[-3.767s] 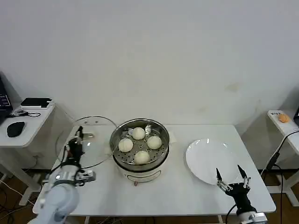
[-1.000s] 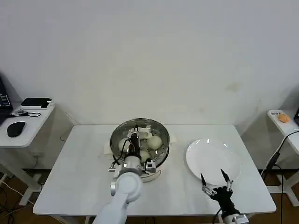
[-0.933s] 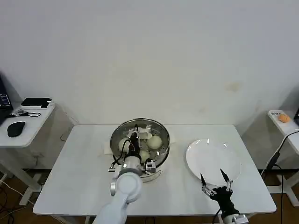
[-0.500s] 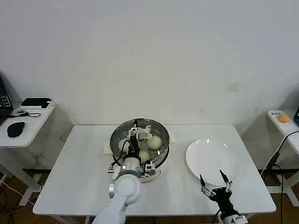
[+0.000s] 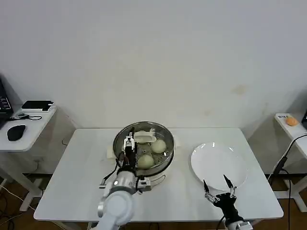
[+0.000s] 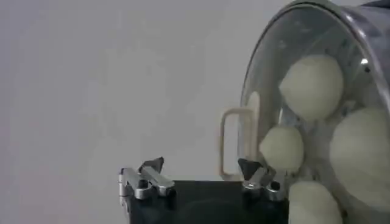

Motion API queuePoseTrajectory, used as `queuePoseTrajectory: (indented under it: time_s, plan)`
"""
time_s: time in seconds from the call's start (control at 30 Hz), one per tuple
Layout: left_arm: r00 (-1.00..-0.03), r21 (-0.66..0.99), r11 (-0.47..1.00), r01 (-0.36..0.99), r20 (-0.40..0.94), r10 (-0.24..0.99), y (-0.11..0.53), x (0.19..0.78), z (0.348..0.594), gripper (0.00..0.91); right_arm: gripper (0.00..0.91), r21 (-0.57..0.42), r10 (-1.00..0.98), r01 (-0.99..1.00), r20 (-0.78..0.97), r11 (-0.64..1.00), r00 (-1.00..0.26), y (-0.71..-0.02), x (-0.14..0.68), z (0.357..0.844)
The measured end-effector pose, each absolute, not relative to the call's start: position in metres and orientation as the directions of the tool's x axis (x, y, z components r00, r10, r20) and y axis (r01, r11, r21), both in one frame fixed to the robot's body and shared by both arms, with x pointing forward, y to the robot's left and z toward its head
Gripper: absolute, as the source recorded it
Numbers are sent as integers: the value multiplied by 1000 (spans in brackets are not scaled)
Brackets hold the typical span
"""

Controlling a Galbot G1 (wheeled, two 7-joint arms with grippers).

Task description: Take steamed baozi put them in steamer then cover it.

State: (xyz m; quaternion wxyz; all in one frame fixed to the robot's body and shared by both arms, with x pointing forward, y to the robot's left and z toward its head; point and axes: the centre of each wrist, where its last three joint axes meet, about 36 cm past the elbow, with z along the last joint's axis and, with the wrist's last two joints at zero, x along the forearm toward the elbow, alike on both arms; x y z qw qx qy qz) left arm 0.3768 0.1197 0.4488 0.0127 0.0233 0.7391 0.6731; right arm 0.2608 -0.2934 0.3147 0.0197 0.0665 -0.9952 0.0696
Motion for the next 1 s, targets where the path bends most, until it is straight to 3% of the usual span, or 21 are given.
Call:
queuePoseTrajectory:
  time_s: [0.2, 0.4, 0.6, 0.77, 1.0]
  plan:
    - [-997, 987, 161, 1, -10, 71, 144, 335, 464, 907, 907, -132, -134, -141, 58, 981, -989, -294, 258, 317]
    - [-996, 931, 363, -33, -59, 62, 177, 306, 468, 907, 907, -123, -140, -150, 83, 981, -987, -291, 254, 320]
    - [-996, 768, 638, -53, -85, 20, 216, 296, 446, 907, 907, -119, -138, -154, 128, 981, -982, -290, 248, 324]
    - [-999, 549, 834, -48, -24, -42, 239, 281, 424, 907, 907, -112, -135, -154, 157, 982, -978, -290, 241, 332]
    - [-984, 258, 962, -89, 126, -125, 255, 257, 393, 907, 907, -100, -134, -151, 157, 983, -978, -289, 235, 345]
